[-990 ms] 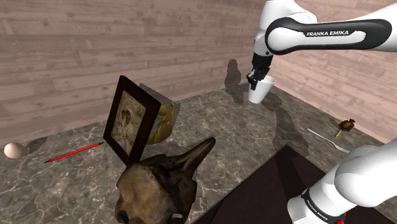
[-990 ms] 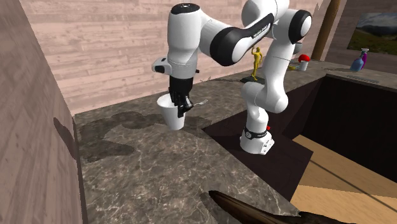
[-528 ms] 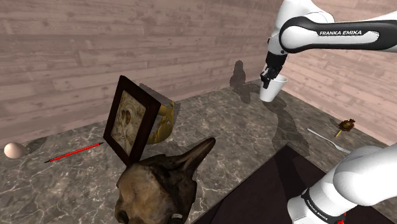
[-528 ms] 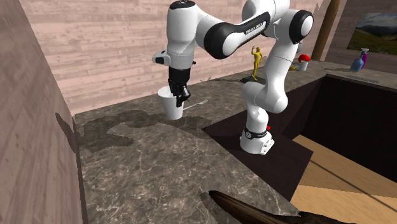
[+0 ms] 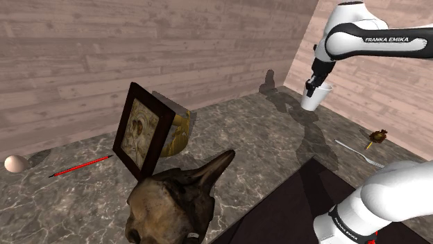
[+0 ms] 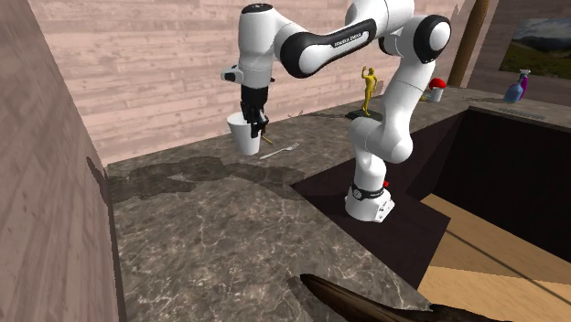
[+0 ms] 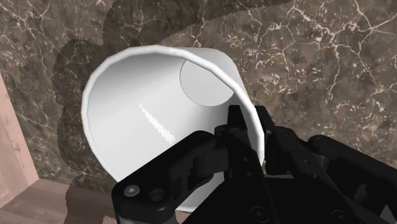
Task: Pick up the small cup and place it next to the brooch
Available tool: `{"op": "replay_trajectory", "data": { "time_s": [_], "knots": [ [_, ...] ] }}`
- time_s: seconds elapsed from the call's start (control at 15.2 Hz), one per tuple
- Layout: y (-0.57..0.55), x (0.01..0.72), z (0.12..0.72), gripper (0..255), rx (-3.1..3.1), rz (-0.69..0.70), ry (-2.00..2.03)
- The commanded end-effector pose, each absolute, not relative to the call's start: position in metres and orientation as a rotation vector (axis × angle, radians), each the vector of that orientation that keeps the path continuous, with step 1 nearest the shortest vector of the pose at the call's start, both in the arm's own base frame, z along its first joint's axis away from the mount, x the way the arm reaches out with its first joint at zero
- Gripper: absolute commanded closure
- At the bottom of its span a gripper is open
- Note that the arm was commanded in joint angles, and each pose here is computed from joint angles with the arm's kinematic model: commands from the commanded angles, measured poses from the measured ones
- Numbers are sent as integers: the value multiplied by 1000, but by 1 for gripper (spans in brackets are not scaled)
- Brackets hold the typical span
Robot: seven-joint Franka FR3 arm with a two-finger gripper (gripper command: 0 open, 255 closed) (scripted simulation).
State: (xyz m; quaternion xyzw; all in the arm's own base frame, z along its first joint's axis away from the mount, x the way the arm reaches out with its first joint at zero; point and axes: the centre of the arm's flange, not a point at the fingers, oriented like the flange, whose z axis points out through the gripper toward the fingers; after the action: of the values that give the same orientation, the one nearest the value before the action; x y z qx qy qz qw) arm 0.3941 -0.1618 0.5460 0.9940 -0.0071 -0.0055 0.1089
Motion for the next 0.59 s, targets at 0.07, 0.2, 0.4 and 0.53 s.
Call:
{"op": "replay_trajectory", "data": {
  "time_s": [0.07,0.2,0.4,0.53],
  "knots": [
    [-199,377,546,255,2923,-16,-17],
    [-223,366,546,255,2923,-16,-17],
    [-259,349,546,255,2923,-16,-17],
    [-283,337,546,255,2923,-16,-17]
  ]
}}
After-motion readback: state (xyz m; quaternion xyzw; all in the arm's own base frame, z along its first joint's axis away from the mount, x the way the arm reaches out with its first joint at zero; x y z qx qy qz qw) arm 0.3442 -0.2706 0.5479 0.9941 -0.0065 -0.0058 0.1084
